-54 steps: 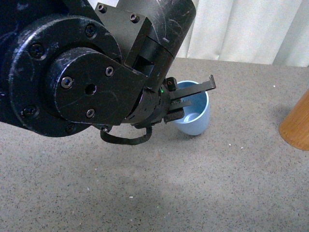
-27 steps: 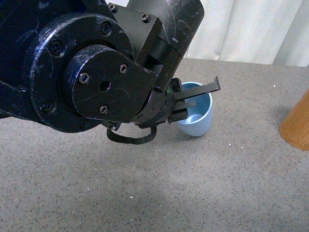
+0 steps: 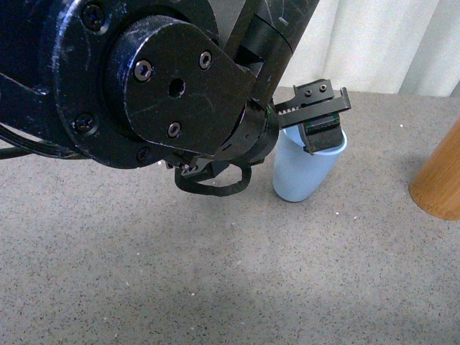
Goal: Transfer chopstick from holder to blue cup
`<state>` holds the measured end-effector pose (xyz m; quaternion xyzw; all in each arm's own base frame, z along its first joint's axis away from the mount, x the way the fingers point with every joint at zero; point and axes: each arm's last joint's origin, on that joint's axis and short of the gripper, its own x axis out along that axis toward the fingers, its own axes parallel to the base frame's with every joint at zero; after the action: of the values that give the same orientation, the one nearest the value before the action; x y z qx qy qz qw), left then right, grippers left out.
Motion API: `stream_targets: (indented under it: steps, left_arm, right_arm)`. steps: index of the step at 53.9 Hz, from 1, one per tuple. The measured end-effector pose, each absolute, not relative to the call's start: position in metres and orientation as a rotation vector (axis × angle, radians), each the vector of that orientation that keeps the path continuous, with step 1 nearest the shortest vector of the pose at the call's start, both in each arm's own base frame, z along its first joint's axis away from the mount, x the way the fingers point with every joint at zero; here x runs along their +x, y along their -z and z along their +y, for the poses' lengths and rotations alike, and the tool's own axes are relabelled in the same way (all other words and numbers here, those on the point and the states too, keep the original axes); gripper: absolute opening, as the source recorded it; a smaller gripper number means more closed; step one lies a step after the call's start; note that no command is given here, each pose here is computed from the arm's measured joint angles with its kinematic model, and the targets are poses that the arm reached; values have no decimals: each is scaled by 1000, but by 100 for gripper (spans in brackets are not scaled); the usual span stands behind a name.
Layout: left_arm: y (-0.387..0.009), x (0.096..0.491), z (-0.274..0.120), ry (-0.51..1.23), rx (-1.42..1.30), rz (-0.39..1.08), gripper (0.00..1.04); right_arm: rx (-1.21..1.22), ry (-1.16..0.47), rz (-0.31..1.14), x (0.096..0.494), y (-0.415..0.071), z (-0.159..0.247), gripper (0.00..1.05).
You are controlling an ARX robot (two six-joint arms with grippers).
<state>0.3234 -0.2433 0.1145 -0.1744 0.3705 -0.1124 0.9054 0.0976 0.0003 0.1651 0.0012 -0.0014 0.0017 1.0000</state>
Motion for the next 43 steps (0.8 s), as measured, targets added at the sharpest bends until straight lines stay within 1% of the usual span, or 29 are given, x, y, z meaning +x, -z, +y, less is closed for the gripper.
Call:
stream_targets:
  steps: [1, 3, 6, 20, 27, 28, 29, 31, 32, 34, 35, 37, 38, 40, 43]
  left_arm:
    - [-115, 323, -243, 232, -360, 766, 97]
    - [-114, 323, -243, 231, -359, 767, 100]
    - [-114, 323, -243, 229, -359, 770, 97]
    - [-122, 324, -240, 227, -387, 759, 98]
    - [-131, 322, -234, 217, -414, 722, 98]
    - [-130, 321, -233, 206, -394, 692, 98]
    - [-129, 321, -229, 168, -353, 561, 93]
    - [-128, 317, -218, 110, -296, 383, 86]
    - [-128, 311, -205, 79, -265, 285, 80]
    - [-131, 301, -183, 50, -192, 190, 73]
    - [-137, 293, -165, 38, -156, 133, 68]
    - [-149, 282, -142, 33, -128, 66, 61]
    - [-152, 280, -137, 30, -123, 51, 59]
    - [-163, 269, -116, 22, -108, 5, 52]
    - [-171, 248, -82, 18, -71, -25, 39]
  right_arm:
    - [2, -4, -3, 98, -165, 0, 95]
    - [2, -3, -3, 98, -165, 0, 95]
    - [2, -3, -3, 98, -165, 0, 95]
    - [2, -4, -2, 98, -165, 0, 95]
    - [2, -3, -2, 98, -165, 0, 95]
    - [2, -4, -2, 98, -165, 0, 95]
    - [2, -4, -2, 98, -165, 0, 95]
    - [2, -4, -3, 98, -165, 0, 95]
    - [2, -5, -2, 98, -165, 0, 95]
    - [3, -3, -3, 98, -165, 0, 95]
    - [2, -2, -2, 98, -165, 0, 95]
    - [2, 0, -2, 98, -165, 0, 95]
    - [3, 0, -2, 98, -165, 0, 95]
    - [2, -1, -2, 98, -165, 0, 95]
    - [2, -1, -2, 98, -165, 0, 95]
